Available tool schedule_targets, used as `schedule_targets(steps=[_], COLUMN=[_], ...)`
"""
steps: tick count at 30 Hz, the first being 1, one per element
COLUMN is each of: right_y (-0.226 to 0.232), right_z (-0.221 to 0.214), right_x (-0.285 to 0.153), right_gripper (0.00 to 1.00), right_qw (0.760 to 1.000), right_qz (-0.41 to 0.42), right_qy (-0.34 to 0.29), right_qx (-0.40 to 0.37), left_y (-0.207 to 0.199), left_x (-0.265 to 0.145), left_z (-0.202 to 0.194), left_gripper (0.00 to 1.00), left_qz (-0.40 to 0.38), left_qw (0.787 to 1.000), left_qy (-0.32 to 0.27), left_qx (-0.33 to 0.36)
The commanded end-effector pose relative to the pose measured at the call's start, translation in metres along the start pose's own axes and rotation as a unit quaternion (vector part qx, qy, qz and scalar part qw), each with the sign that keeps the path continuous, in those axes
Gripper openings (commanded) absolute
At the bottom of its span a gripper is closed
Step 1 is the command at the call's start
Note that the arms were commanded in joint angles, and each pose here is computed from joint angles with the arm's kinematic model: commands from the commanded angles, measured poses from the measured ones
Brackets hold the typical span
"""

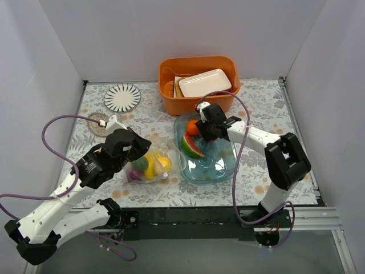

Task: Place the food in the zip-top bag and seal the zipper
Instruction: Pick up the fake fruit from the bin, then place the fake fruit in the zipper food storage bag.

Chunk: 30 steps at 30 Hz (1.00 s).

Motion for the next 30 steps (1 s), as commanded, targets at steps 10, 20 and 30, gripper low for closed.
schedule_targets(steps=[10, 20, 30], right_y=[0.043, 0.08, 0.14], right_z=[0.005, 0.028, 0.018], right_x=[-0.09, -0.173, -0.209], right_gripper=[0.54, 0.52, 0.51], right_qw=[0.975, 0.927, 0.897], right_qz=[0.167, 0.313, 0.417], right_qy=[-0.049, -0.132, -0.118], right_qx=[0.139, 0.161, 0.089], left_y=[-0.001, -0.003, -0.01], left_x=[0.001, 0.005, 0.01], left_z=[0.003, -0.001, -0.005], left_gripper=[0.0, 0.0, 0.0], left_qz=[-0.003, -0.007, -0.02], left_qw=[1.0, 1.0, 1.0], left_qy=[-0.009, -0.002, 0.011], left_qx=[-0.001, -0.002, 0.002])
Point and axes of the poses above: each gripper's point midway between its finger pads, its own x axis out along the fingers, its own y axis along the line the jaws close on, z = x × y, the point moved 2 cm from there along -x, back along the fingers, and after that the axes turned 13 degrees about x, right-handed, at the moved point
